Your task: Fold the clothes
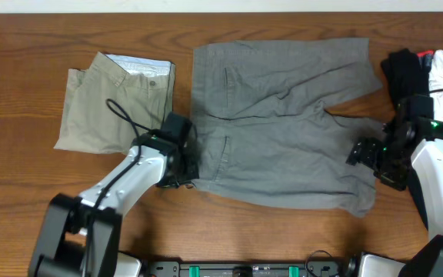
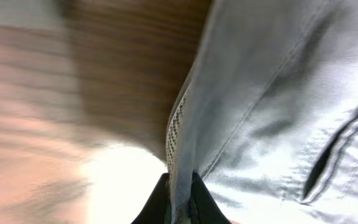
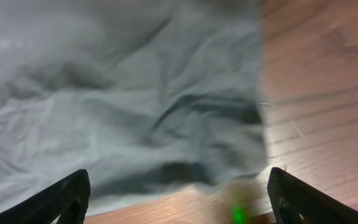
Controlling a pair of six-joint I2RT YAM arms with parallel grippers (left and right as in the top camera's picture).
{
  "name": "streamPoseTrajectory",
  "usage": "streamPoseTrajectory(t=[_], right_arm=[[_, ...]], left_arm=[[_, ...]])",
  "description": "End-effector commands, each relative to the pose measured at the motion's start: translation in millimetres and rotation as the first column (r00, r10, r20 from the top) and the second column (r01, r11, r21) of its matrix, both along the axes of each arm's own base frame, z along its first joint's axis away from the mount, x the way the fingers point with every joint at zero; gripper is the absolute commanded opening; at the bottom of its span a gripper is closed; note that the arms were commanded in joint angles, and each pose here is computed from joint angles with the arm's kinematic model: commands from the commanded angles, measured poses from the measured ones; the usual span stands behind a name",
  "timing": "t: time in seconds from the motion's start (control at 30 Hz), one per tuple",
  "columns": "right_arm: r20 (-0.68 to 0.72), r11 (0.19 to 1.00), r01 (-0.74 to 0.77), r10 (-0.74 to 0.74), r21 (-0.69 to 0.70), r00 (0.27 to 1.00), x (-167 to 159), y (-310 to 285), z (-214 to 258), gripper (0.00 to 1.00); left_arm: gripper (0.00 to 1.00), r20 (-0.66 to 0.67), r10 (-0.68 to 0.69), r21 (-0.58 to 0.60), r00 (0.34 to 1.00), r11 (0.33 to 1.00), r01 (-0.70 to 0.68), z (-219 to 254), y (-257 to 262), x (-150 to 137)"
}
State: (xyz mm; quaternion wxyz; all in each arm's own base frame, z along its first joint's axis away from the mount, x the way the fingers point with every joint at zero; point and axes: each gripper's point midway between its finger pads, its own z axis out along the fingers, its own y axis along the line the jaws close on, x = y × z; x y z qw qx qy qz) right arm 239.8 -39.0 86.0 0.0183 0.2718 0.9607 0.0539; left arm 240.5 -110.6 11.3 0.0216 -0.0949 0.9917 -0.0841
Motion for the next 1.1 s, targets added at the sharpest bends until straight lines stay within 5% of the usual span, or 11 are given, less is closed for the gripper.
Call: streamPoseTrajectory(t=[0.0,0.23,0.57,0.6,0.7,0.77,1.07], right_arm=[[-0.022,1.000,0.010,-0.009,0.008,1.000,-5,-5,-7,0.90],[0.254,0.986,-0.075,0.035,0.150,0.967,50,15,-1,0.78],[0.611,0.997,-0.070,0.034,0.035,0.791,145,-11,33,0.76],[0.626,0.997,-0.068,0.031,0.036,0.779,152,-13,33,0.75],[0.667,0.995,-0.088,0.034,0.047,0.745,174,-13,24,0.74],[0.695,0.992,-0.113,0.038,0.062,0.718,189,-11,16,0.74],[0.758,0.979,-0.175,0.034,0.106,0.651,238,-6,-32,0.71]], left_arm=[[0.06,0.064,0.064,0.057,0.996,0.996,-0.067,15,19,5],[0.06,0.020,0.126,0.114,0.992,0.985,-0.128,25,34,-15],[0.07,-0.162,0.151,0.236,0.975,0.965,-0.110,26,57,-65],[0.10,-0.166,0.152,0.240,0.974,0.965,-0.110,26,57,-66],[0.42,-0.159,0.151,0.235,0.976,0.966,-0.111,26,56,-64],[0.50,-0.142,0.141,0.225,0.980,0.968,-0.107,29,54,-58],[0.64,-0.005,0.037,0.096,0.999,0.995,-0.037,72,26,-8]])
